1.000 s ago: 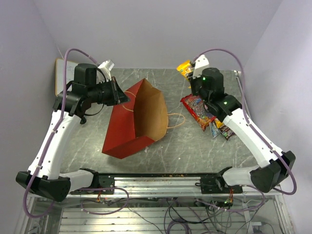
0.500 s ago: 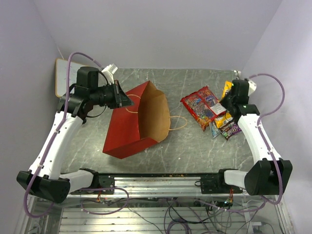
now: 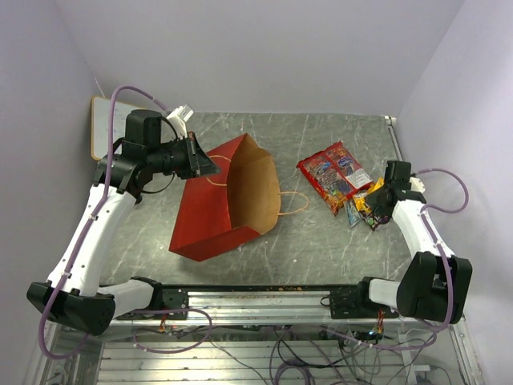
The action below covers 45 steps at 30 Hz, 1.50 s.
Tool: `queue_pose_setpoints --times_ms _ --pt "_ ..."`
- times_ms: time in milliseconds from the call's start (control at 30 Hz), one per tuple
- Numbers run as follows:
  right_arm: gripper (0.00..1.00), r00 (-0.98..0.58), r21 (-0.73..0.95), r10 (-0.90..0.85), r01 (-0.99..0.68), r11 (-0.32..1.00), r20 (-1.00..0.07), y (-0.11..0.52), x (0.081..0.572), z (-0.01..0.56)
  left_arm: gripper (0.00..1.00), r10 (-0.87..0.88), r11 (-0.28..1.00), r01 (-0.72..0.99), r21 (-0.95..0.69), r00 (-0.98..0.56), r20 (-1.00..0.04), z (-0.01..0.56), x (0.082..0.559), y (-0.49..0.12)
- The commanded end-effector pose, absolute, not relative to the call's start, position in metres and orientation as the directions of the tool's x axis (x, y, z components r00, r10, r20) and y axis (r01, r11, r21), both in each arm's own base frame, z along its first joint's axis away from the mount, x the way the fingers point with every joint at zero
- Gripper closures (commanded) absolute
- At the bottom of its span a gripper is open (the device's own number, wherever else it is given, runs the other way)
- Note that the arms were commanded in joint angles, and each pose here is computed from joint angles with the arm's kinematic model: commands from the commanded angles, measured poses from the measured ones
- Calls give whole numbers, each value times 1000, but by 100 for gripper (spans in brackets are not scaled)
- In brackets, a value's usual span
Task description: Take the snacks out of the paper bag
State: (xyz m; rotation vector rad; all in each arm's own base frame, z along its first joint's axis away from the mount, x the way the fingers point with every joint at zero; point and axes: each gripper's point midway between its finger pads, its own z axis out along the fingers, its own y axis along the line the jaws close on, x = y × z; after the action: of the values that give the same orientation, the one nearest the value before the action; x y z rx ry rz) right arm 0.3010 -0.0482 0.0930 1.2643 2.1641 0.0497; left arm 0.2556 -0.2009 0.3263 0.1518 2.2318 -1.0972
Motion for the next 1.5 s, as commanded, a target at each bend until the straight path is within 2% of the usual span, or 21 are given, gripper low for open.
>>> queue_pose_setpoints --times_ms 0,300,433,667,800,867,1000,1067,1167,1300,1467 --pt "92 -306 341 817 795 502 -489 -56 300 85 93 -151 625 411 -663 -770 -620 336 250 -204" --pt "89 -370 259 777 795 548 -510 -65 290 59 93 -150 632 410 -658 -768 -622 337 248 -202" --pt "80 -407 262 742 754 602 -532 -64 295 67 93 -164 647 390 -655 -767 -620 339 250 -200" --pt "53 -439 261 706 714 649 -556 -59 291 94 93 -208 701 323 -636 -760 -616 337 255 -189" --pt "47 -485 230 630 651 723 -607 -51 291 118 93 -207 725 315 -613 -749 -630 338 258 -184" --pt "44 -514 236 568 572 785 -643 -37 299 135 93 -196 745 315 -588 -740 -644 339 260 -180" --pt "39 -583 297 395 260 919 -710 21 327 162 93 -161 785 324 -528 -716 -680 340 262 -171" --pt "34 -616 337 321 95 937 -719 59 336 167 93 -149 802 323 -503 -706 -693 342 263 -166" --pt "33 -669 369 219 -89 925 -710 114 341 163 93 -136 821 308 -480 -712 -689 341 264 -162" --pt "34 -691 368 119 -223 903 -713 167 345 154 93 -119 854 275 -441 -722 -681 338 265 -153" --pt "39 -739 389 58 -284 876 -671 208 349 123 93 -115 878 250 -408 -717 -687 342 267 -146"
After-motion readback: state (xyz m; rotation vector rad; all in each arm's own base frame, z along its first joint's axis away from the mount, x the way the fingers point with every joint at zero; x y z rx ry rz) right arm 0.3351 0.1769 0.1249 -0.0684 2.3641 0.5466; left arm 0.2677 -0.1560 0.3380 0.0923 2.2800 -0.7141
